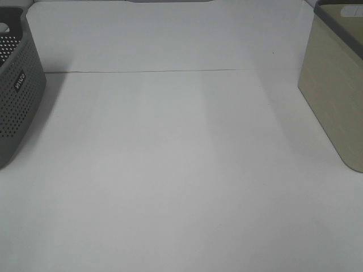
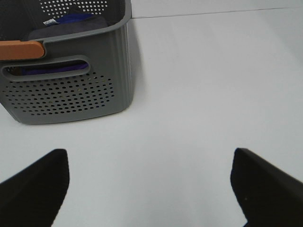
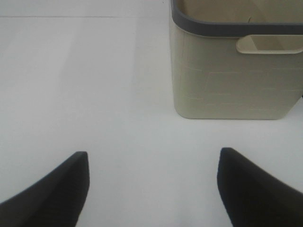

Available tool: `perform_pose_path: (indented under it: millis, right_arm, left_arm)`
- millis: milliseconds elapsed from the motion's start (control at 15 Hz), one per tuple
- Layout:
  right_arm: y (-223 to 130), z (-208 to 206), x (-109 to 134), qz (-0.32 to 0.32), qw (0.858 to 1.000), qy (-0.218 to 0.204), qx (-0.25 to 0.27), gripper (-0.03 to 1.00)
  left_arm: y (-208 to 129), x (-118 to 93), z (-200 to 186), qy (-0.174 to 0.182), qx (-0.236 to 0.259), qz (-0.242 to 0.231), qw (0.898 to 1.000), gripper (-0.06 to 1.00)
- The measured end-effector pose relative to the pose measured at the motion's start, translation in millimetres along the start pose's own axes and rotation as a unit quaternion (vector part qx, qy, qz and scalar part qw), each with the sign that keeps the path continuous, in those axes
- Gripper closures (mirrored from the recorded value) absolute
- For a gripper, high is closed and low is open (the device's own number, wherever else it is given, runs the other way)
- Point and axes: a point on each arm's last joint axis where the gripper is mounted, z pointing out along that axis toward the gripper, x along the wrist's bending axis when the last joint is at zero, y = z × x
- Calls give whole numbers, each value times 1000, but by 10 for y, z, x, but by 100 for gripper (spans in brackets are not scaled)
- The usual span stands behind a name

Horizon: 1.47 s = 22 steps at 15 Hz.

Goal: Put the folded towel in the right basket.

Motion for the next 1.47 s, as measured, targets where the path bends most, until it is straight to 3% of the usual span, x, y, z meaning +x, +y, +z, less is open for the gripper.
perform_pose_path:
  millis: [1467]
  right_arm:
    - [-47,49,-3,-1,1000,-1,16,25]
  left_arm:
    - [0,0,0,0,0,0,1000,7]
